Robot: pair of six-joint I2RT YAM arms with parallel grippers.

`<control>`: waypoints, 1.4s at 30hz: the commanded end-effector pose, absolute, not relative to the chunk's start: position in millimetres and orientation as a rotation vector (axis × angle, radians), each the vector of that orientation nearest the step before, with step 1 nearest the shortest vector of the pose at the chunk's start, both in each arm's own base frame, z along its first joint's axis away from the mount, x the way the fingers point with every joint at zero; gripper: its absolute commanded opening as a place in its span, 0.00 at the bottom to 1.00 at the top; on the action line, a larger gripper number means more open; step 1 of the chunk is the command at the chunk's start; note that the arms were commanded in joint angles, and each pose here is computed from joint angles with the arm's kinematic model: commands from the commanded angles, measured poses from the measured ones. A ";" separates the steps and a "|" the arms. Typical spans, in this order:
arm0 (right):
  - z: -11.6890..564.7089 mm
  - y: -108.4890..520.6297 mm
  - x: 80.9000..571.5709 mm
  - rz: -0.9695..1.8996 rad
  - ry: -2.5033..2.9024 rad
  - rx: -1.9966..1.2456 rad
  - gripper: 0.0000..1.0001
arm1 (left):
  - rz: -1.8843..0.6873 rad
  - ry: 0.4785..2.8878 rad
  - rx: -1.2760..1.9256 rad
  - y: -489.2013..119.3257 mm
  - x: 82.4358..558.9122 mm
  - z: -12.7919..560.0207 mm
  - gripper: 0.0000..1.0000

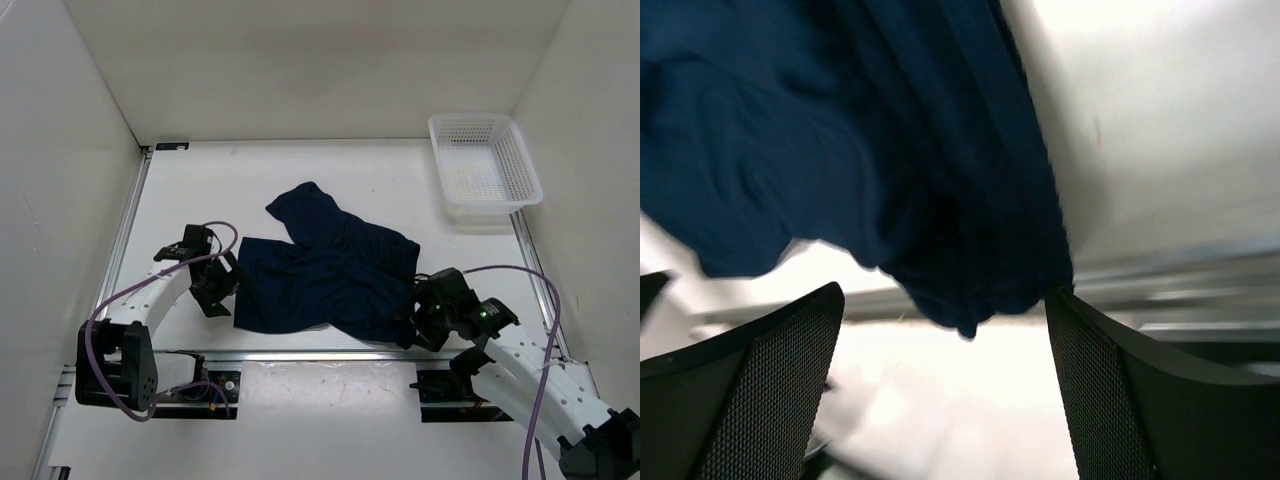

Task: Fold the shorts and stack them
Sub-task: Flatten the shorts out

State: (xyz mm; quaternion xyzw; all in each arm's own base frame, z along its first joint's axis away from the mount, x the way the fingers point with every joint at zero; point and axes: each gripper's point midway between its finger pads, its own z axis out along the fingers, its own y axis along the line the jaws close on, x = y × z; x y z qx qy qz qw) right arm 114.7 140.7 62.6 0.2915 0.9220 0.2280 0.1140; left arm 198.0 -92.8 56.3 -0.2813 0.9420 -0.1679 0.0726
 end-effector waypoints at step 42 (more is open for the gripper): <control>401.5 106.8 384.7 0.375 1.909 0.280 0.00 | -0.726 2.097 -0.624 -68.3 414.5 405.9 0.10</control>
